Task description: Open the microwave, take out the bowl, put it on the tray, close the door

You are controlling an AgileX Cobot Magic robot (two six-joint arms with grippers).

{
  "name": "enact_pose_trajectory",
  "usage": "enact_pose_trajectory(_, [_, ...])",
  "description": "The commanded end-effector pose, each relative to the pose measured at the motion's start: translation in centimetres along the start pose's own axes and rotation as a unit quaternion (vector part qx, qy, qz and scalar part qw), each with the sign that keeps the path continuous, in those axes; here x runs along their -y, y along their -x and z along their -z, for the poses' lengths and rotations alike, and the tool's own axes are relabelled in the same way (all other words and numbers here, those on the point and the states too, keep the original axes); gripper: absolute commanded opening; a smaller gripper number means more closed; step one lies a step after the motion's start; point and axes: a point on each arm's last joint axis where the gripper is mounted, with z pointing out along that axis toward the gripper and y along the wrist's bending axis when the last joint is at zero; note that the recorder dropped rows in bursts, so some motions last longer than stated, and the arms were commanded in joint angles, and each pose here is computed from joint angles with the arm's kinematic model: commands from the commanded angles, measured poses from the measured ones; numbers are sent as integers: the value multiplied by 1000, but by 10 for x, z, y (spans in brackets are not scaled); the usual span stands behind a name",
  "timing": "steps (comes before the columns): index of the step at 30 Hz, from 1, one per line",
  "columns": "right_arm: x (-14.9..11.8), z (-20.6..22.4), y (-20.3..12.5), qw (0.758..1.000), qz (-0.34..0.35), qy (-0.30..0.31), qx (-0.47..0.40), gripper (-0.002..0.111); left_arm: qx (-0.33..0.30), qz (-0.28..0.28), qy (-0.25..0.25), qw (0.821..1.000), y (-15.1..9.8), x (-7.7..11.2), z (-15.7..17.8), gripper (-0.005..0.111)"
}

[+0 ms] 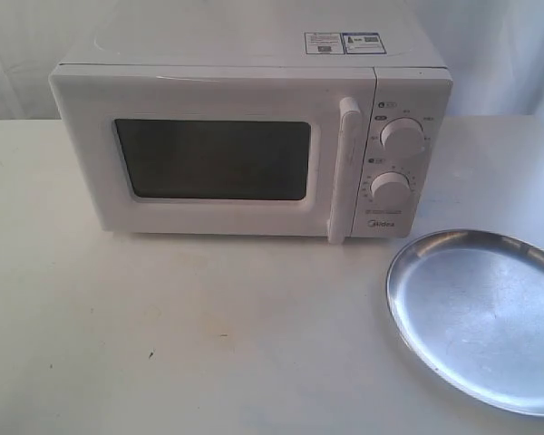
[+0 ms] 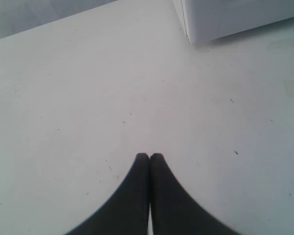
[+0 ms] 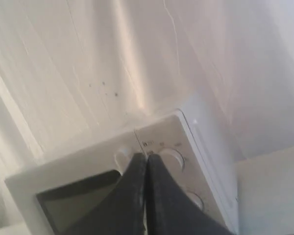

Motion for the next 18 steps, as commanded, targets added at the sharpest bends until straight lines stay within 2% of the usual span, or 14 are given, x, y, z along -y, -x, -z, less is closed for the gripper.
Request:
enact_pose_trajectory(1, [-9, 3, 16, 994, 11, 55, 96, 0, 1, 4, -3, 1000, 0, 0, 0, 0])
enact_pose_trajectory(6, [-32, 9, 47, 970, 80, 126, 194, 0, 1, 4, -3, 1000, 0, 0, 0, 0])
enact_pose_trajectory(8, [-43, 7, 59, 961, 122, 143, 202, 0, 1, 4, -3, 1000, 0, 0, 0, 0])
enact_pose_trajectory(13, [-61, -25, 63, 960, 149, 195, 136, 0, 1, 4, -3, 1000, 0, 0, 0, 0])
enact_pose_trajectory(18, [-71, -70, 24, 929, 210, 303, -9, 0, 1, 4, -3, 1000, 0, 0, 0, 0])
